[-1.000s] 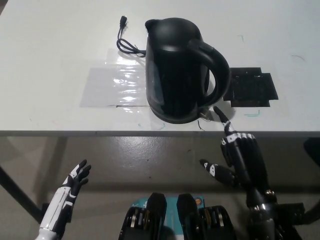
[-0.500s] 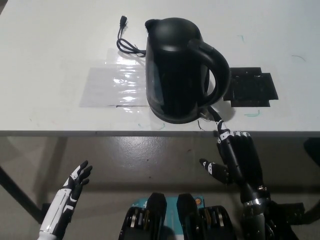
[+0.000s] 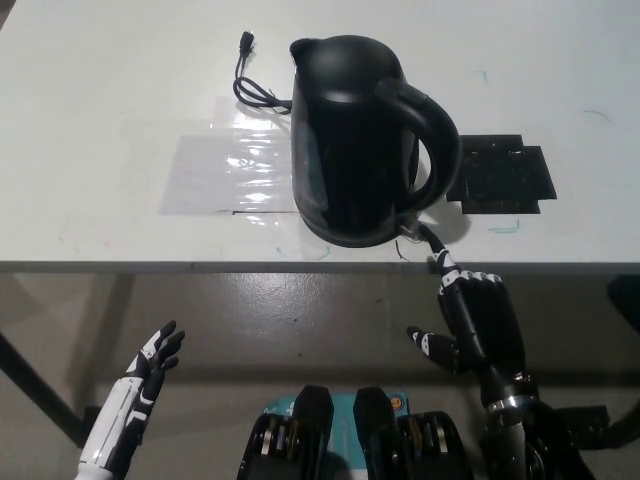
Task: A kettle is kept at the center of the table close to the robot and the robot uses its right index finger to press downwards on the transparent start boiling button
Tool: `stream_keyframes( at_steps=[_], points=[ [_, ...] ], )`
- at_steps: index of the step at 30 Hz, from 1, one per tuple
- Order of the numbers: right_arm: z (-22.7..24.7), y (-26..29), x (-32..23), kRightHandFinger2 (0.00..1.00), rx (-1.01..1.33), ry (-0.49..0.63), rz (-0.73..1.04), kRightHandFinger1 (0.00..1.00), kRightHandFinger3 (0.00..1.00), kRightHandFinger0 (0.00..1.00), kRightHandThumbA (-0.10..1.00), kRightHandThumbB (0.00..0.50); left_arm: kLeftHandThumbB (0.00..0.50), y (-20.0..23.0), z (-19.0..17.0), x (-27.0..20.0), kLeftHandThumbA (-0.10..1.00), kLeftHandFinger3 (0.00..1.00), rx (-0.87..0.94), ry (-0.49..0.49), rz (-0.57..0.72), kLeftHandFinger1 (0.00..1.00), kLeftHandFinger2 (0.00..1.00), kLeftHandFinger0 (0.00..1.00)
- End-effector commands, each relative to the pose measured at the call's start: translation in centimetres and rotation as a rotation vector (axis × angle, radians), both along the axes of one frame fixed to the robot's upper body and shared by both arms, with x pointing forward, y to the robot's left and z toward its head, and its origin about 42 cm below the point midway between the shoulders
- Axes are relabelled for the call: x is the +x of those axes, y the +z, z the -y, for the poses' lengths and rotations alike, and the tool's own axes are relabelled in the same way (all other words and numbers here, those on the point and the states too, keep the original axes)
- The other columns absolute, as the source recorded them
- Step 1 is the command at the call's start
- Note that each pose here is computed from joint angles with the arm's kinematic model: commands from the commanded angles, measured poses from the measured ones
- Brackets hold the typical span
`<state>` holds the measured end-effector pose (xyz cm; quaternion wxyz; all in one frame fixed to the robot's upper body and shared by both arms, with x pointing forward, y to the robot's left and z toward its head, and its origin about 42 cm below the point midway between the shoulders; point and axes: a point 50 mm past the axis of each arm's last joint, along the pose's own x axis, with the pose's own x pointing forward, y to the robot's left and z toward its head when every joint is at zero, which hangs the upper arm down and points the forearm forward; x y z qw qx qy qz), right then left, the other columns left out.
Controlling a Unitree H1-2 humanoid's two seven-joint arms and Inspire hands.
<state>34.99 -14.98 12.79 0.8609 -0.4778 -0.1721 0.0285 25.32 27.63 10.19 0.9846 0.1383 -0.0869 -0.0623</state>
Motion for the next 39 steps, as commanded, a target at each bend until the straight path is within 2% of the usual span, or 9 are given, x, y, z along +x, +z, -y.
stream_keyframes(
  at_steps=[1,9,13,16,22,26,39],
  points=[
    [-0.1,1.4,1.3,0.0,-0.003,-0.005,0.048,0.0,1.0,0.0,1.0,0.254,0.398,1.3,0.0,0.1,1.0,1.0,0.016,-0.034,0.064,1.0,1.0,1.0],
    [-0.2,1.6,2.0,0.0,-0.017,-0.016,0.047,0.0,1.0,0.0,1.0,0.281,0.395,1.4,0.1,0.1,1.0,1.0,0.018,-0.038,0.065,1.0,1.0,1.0],
    [-0.2,1.8,2.4,0.01,-0.021,-0.02,0.05,0.0,1.0,0.0,1.0,0.264,0.39,1.4,0.1,0.1,1.0,1.0,0.021,-0.036,0.068,1.0,1.0,1.0],
    [-0.4,2.1,2.8,0.0,-0.031,-0.022,0.049,0.0,1.0,0.0,1.0,0.275,0.388,1.5,0.1,0.3,1.0,1.0,0.021,-0.039,0.068,1.0,1.0,1.0],
    [-1.0,2.5,3.3,0.0,-0.033,-0.016,0.052,0.0,1.0,0.0,1.0,0.263,0.391,1.6,0.1,0.3,1.0,1.0,0.023,-0.042,0.067,1.0,1.0,1.0],
    [-1.4,2.4,3.6,0.0,-0.035,-0.016,0.046,0.0,1.0,0.0,1.0,0.259,0.374,1.6,0.1,0.2,1.0,1.0,0.029,-0.047,0.073,1.0,1.0,1.0],
    [-1.6,2.0,4.6,0.0,-0.053,-0.035,-0.003,0.0,1.0,0.0,1.0,0.251,0.38,2.1,0.1,0.9,1.0,1.0,0.037,-0.053,0.089,1.0,1.0,1.0]
  ],
)
